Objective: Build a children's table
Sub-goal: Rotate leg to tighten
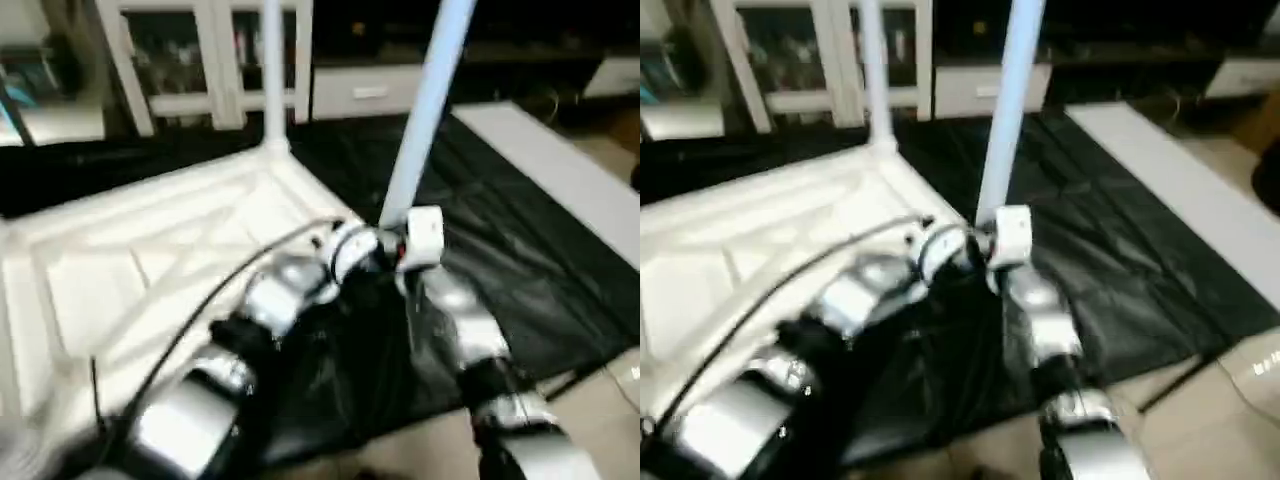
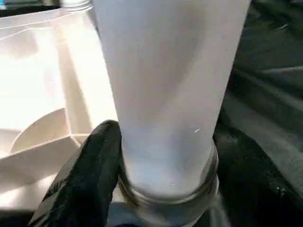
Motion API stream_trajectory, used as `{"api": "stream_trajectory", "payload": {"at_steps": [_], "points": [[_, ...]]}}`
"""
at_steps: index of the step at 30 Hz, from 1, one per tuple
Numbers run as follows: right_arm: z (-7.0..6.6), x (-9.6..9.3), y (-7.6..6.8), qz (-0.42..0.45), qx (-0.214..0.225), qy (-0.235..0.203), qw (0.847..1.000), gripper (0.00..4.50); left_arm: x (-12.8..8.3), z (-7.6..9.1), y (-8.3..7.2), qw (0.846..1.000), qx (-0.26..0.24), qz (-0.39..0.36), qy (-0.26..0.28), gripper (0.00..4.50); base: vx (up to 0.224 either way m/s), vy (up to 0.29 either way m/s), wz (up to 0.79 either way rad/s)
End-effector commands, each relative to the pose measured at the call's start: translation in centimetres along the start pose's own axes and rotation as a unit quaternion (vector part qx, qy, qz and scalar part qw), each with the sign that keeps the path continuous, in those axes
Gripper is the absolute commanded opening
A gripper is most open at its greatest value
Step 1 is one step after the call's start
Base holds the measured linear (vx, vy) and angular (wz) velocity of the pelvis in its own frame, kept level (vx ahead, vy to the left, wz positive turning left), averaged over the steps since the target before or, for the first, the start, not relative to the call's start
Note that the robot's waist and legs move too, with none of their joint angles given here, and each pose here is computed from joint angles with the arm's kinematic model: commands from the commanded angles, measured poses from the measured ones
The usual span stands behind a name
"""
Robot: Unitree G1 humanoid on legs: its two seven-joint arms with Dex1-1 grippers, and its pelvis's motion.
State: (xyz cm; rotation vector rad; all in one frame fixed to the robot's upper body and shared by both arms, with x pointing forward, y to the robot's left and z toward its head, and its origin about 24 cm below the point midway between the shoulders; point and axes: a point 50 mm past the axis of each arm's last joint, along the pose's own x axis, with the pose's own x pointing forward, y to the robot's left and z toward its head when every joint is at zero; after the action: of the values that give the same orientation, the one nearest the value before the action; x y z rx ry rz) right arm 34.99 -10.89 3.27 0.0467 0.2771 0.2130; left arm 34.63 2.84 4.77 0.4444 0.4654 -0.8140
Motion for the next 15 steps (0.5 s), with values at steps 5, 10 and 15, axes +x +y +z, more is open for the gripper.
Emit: {"api": "stream_trajectory", "payload": {"at_steps": [5, 10, 15], "points": [[0.2, 0.5, 1.3, 0.025, -0.023, -0.009, 0.999, 2.61, -0.3, 2.3, 1.0, 0.997, 0.028, 0.042, -0.053, 0.00, 0.000, 0.000, 0.00], [0.9, 0.1, 1.1, 0.086, -0.003, -0.046, 0.995, 3.17, -0.5, 1.8, 1.7, 0.997, 0.041, 0.043, -0.053, 0.00, 0.000, 0.000, 0.00], [1.7, -1.0, -0.3, 0.090, -0.010, -0.087, 0.992, 3.64, -0.9, 1.2, 2.0, 0.996, 0.053, 0.032, -0.056, 0.00, 0.000, 0.000, 0.00]]}}
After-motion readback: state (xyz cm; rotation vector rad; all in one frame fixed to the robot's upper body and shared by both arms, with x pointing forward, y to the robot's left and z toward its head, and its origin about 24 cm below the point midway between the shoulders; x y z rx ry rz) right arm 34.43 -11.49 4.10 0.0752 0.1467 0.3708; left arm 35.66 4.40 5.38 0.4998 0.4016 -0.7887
